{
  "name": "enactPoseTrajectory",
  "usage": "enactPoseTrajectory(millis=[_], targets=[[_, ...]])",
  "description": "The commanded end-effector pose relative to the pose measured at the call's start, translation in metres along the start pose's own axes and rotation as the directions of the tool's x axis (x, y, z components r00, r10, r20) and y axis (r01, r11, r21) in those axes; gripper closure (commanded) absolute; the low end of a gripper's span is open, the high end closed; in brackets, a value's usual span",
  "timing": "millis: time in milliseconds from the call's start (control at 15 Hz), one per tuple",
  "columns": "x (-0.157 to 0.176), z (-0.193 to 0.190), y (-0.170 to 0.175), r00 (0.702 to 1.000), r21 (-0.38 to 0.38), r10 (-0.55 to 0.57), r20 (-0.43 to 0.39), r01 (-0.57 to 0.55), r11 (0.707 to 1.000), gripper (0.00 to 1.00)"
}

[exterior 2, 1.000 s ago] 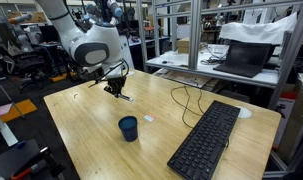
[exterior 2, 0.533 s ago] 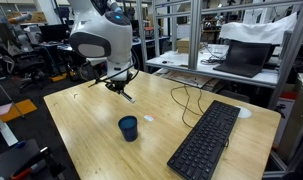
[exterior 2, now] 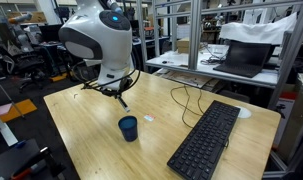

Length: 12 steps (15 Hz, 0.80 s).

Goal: Put the marker in the cup

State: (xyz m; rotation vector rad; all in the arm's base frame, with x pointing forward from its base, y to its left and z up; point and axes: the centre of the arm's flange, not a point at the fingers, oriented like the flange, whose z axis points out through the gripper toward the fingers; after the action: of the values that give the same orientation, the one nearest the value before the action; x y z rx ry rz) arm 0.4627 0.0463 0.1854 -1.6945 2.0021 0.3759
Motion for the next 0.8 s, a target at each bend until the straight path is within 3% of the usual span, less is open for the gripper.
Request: enactPoseTrajectory(millis=[0,400,733], targets=[[-0.008,-0.02,0.018,0.999,0.013,0.025,0.02,-0.025,1.0,0.95],[0.007,-0.022,0.042,0.995,0.024,0.064,0.075,-0.066,0.998,0.95],[0.031,-0.035,0.058,0.992,0.095,0.027,0.121,-0.038,0.995,0.95]])
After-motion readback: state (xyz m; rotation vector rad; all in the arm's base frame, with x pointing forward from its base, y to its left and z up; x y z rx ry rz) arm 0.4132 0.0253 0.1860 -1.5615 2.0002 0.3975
